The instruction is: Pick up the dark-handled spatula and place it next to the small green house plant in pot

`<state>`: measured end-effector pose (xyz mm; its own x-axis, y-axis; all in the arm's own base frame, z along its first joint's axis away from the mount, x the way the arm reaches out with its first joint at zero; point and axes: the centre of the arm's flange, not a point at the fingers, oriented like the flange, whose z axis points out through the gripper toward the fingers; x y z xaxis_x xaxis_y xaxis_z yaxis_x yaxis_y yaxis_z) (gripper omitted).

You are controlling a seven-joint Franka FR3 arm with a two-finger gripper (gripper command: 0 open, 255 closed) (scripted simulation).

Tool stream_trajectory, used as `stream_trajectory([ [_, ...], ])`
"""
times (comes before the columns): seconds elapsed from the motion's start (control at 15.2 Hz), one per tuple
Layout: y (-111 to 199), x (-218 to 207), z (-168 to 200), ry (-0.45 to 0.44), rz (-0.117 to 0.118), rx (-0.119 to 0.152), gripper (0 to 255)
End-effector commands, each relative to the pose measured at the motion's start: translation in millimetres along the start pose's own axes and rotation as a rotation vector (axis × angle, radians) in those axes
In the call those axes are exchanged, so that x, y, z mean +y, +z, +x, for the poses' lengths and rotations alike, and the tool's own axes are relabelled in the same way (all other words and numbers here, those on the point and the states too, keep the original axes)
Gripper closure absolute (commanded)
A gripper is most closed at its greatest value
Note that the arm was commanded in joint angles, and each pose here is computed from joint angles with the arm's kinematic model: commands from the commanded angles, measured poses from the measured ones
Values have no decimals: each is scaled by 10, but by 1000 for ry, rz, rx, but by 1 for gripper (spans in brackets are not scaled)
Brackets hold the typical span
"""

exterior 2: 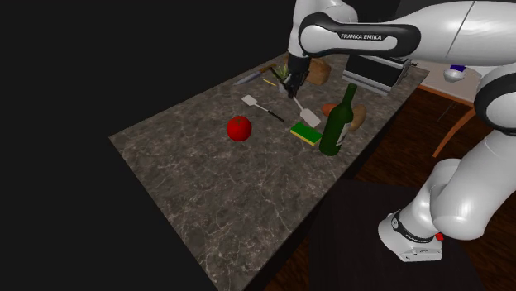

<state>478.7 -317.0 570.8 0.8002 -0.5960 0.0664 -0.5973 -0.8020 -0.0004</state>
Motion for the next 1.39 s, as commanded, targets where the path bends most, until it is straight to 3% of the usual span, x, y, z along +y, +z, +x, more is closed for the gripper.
stream_trajectory([
  [0.0,4,268,15,-2,0,0,255],
  [1.32,12,2903,179,-2,0,0,255],
])
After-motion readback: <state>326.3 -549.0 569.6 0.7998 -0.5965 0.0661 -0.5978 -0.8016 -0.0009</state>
